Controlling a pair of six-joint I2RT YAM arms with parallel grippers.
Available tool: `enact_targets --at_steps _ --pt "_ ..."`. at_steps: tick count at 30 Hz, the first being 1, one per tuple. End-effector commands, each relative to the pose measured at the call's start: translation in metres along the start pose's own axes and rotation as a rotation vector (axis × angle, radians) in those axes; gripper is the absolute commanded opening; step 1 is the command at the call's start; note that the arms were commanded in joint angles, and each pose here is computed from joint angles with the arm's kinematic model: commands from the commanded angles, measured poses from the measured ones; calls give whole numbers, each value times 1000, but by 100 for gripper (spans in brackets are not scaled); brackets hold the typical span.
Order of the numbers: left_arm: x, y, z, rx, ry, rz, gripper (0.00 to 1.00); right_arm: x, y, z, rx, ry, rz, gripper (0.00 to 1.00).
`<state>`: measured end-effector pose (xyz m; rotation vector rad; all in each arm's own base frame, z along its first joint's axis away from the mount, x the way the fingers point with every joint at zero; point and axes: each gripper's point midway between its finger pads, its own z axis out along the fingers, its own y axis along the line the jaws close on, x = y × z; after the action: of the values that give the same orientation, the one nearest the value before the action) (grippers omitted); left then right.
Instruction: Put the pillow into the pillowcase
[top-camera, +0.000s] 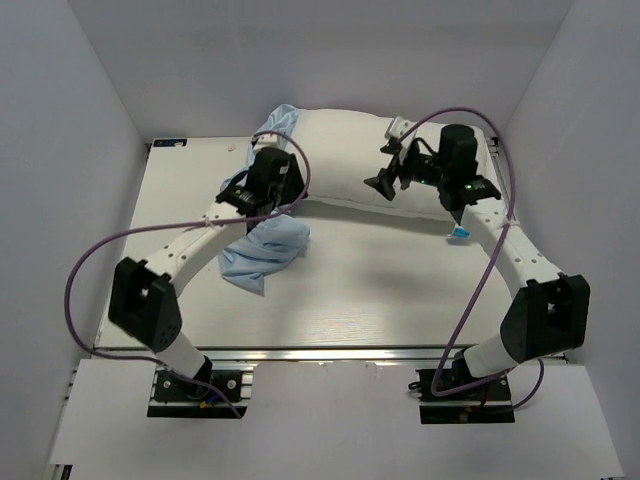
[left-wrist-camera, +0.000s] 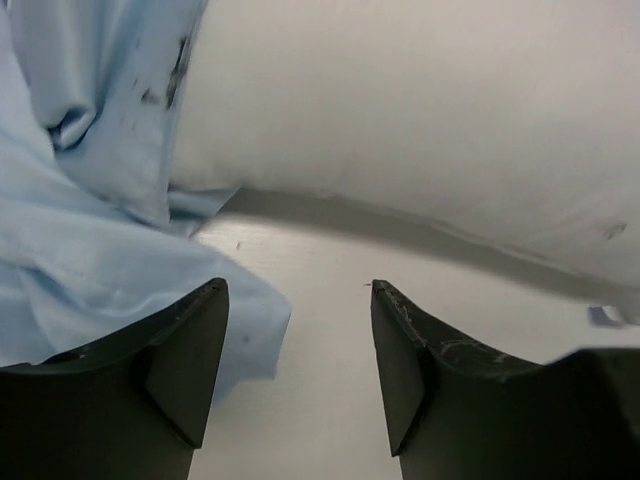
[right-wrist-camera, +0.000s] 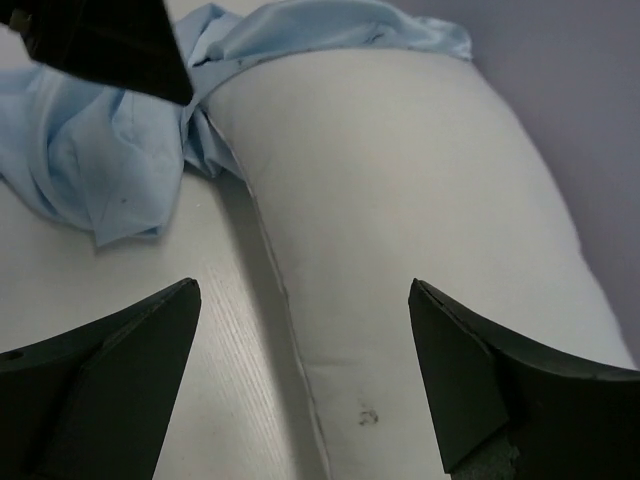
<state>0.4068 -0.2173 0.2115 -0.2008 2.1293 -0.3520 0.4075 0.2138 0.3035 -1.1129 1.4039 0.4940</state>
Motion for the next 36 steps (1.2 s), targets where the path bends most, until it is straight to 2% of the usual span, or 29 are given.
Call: enact_targets --at_steps 1,2,6,12,16,23,30,34,36 --pt "-27 -15 7 7 -14 2 68 13 -20 12 122 8 -82 90" --pt "-45 -15 10 6 -41 -15 68 7 -25 15 130 2 -61 89" --pt "-52 5 37 -72 -17 -19 67 27 -38 31 138 59 -25 89" --pt "-71 38 49 -180 -46 -19 68 40 -53 44 169 79 -41 89" --pt "-68 53 74 -213 -5 21 68 39 -59 53 182 76 -25 89" --pt "-69 55 108 -225 20 79 65 35 -61 68 182 72 -40 89" --pt "-61 63 125 -227 47 89 57 40 -60 81 186 91 -65 89" --pt "-67 62 123 -217 36 89 46 56 -61 94 220 150 -105 89" --pt "-69 58 121 -192 34 87 35 73 -63 103 243 202 -126 89"
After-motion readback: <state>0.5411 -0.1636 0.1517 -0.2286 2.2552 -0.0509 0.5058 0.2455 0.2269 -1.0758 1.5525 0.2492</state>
